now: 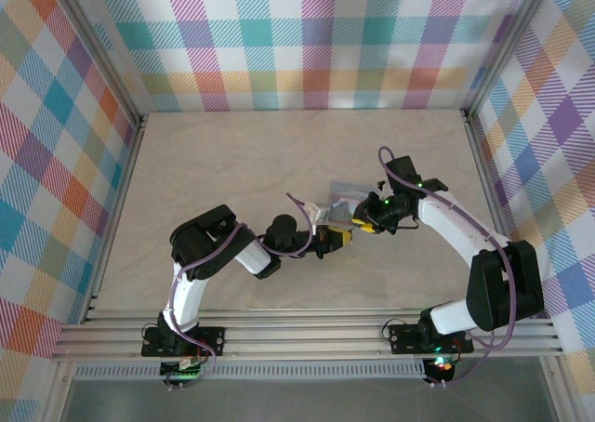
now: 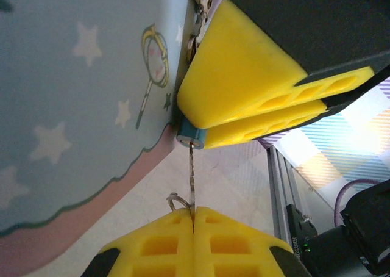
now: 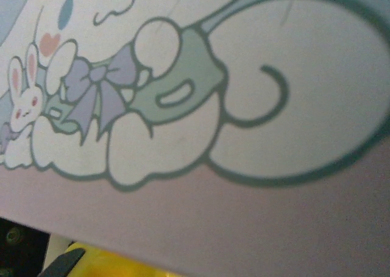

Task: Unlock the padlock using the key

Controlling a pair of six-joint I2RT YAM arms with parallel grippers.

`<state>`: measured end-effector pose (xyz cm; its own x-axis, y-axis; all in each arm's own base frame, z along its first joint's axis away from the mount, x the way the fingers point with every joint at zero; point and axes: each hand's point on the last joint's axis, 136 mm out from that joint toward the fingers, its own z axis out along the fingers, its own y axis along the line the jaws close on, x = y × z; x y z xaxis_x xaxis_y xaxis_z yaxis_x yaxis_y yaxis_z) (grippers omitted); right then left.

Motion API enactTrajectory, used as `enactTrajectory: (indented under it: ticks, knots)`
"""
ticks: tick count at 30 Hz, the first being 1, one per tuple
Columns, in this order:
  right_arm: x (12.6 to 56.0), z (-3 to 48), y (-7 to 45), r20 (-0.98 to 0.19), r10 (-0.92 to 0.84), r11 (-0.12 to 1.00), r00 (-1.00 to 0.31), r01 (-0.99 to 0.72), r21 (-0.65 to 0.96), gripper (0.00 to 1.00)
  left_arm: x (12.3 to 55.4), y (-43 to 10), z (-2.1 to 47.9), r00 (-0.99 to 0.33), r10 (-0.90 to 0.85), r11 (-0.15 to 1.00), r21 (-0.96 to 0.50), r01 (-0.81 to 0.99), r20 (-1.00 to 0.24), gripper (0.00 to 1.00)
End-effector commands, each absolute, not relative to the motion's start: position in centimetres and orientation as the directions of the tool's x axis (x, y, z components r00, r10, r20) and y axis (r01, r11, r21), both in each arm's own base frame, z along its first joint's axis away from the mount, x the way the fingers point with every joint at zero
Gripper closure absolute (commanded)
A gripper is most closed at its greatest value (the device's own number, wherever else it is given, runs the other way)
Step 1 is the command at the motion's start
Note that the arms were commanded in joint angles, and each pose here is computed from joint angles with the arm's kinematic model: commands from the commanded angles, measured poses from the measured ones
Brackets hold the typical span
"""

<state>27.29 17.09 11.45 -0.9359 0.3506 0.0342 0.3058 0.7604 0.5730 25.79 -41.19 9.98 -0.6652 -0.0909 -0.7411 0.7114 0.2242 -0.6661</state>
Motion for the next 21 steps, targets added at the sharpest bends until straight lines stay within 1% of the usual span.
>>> enactTrajectory:
  ticks: [1,12,17,21]
  knots:
    - [27.3,12.1,17.3,0.023,0.330,0.750,-0.944,0.277,0.601,1.00,26.2,-41.6,12.0,-0.638,-0.128,0.180,-0.650,0.738,-0.760,1.00]
    - [26.9,11.8,17.4,0.035,0.325,0.747,-0.945,0.279,0.603,1.00,26.5,-41.9,12.3,-0.634,-0.133,0.173,-0.648,0.742,-0.762,1.00]
    - [26.8,12.2,17.5,0.032,0.309,0.747,-0.950,0.264,0.610,1.00,27.4,-41.3,11.5,-0.644,-0.139,0.199,-0.658,0.726,-0.753,1.00]
    - [26.5,12.1,17.6,0.040,0.292,0.752,-0.956,0.255,0.608,1.00,28.0,-41.3,11.5,-0.644,-0.140,0.192,-0.659,0.727,-0.752,1.00]
